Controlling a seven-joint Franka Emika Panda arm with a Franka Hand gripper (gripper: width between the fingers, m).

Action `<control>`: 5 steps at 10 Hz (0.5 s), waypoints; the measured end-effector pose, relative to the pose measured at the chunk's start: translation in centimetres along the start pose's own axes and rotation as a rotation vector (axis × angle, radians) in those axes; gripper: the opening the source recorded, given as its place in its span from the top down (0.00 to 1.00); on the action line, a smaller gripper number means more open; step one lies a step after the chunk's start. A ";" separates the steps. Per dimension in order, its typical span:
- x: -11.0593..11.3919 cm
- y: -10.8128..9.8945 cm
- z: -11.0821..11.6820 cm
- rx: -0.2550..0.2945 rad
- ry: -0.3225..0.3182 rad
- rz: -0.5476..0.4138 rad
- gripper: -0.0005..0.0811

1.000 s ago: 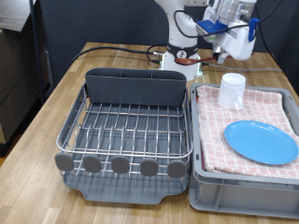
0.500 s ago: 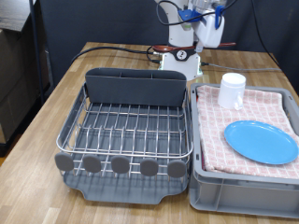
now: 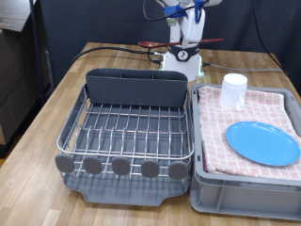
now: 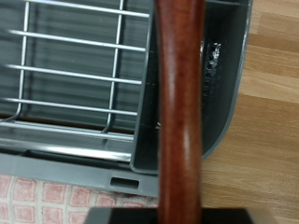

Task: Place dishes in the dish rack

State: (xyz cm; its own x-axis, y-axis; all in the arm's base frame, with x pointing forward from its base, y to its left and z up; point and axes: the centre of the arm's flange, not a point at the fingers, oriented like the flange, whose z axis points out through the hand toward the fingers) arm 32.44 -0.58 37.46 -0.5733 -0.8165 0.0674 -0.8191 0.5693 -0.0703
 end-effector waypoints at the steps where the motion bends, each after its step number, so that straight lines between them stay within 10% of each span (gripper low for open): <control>1: 0.4 -0.2 0.2 -0.018 -0.017 0.005 0.88; 5: 2.5 -1.1 1.4 -0.113 -0.152 -0.005 0.88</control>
State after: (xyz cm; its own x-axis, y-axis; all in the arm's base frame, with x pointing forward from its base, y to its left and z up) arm 31.95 -3.40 36.29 -0.5670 -0.8194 -0.0845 -0.8236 0.5655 0.0423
